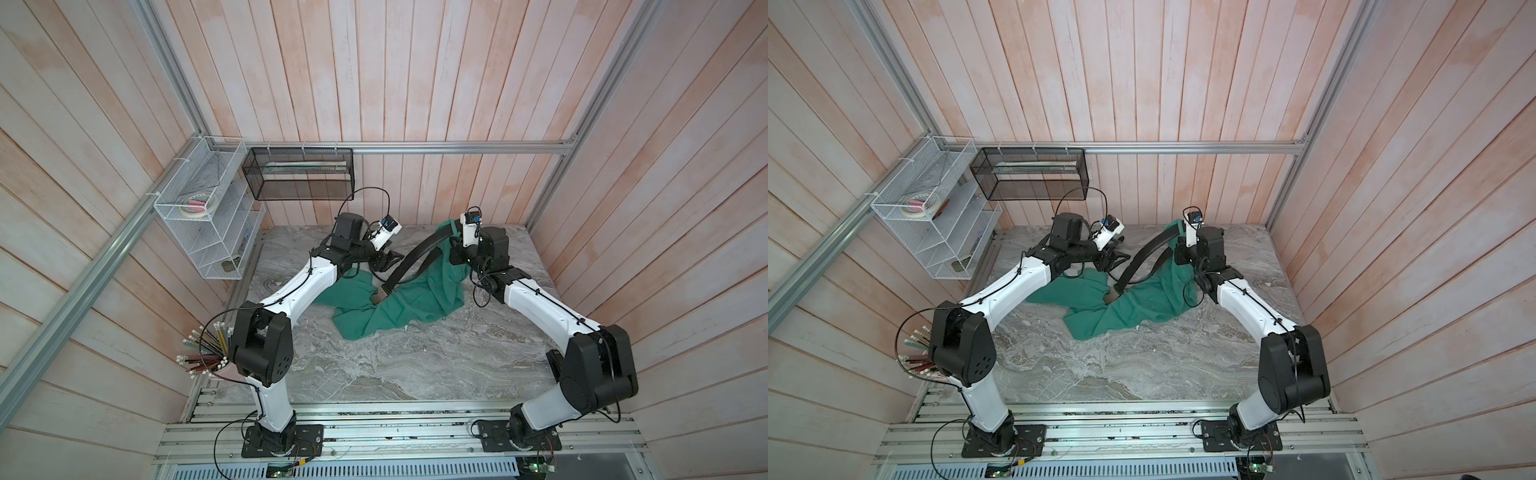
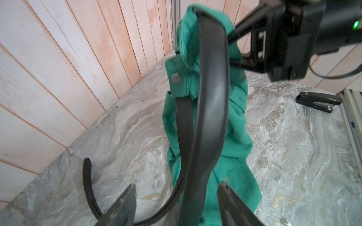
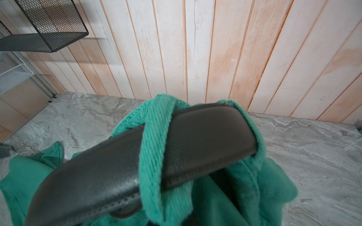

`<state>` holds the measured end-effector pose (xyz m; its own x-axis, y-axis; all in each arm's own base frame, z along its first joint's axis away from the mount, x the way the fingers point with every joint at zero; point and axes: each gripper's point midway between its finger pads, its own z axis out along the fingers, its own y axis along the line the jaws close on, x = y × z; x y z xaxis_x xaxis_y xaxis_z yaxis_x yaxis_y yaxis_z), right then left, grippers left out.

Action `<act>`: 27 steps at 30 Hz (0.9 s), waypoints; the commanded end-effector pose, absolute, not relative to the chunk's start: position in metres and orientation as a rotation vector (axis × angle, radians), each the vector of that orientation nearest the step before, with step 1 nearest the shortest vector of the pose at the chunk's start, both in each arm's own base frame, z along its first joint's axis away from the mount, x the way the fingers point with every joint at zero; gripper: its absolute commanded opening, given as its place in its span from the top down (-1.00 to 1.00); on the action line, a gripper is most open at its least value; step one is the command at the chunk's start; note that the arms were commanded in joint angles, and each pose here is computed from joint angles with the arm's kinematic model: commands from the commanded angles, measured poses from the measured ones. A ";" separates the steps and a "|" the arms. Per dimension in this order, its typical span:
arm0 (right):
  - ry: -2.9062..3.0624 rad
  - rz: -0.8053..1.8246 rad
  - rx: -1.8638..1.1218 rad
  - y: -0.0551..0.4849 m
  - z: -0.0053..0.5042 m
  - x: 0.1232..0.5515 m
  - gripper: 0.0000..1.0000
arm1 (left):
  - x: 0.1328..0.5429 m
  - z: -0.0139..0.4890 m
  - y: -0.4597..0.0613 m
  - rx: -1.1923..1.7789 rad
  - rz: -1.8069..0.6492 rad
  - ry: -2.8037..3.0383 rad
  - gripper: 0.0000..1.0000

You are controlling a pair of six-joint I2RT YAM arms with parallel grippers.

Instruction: Remove the belt from the trousers

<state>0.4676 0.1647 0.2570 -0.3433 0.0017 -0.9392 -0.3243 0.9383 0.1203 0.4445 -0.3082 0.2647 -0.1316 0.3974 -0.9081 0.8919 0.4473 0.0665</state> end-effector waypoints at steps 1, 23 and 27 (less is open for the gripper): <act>1.811 0.353 -0.257 0.175 0.281 0.473 1.00 | 0.434 0.255 -0.336 1.223 -0.666 1.730 -0.38; 1.937 0.340 0.051 0.097 0.251 0.496 1.00 | 0.435 0.297 -0.343 1.154 -0.603 1.640 1.00; 1.971 0.345 0.219 0.052 0.235 0.500 1.00 | 0.425 0.326 -0.291 0.989 -0.610 1.598 1.00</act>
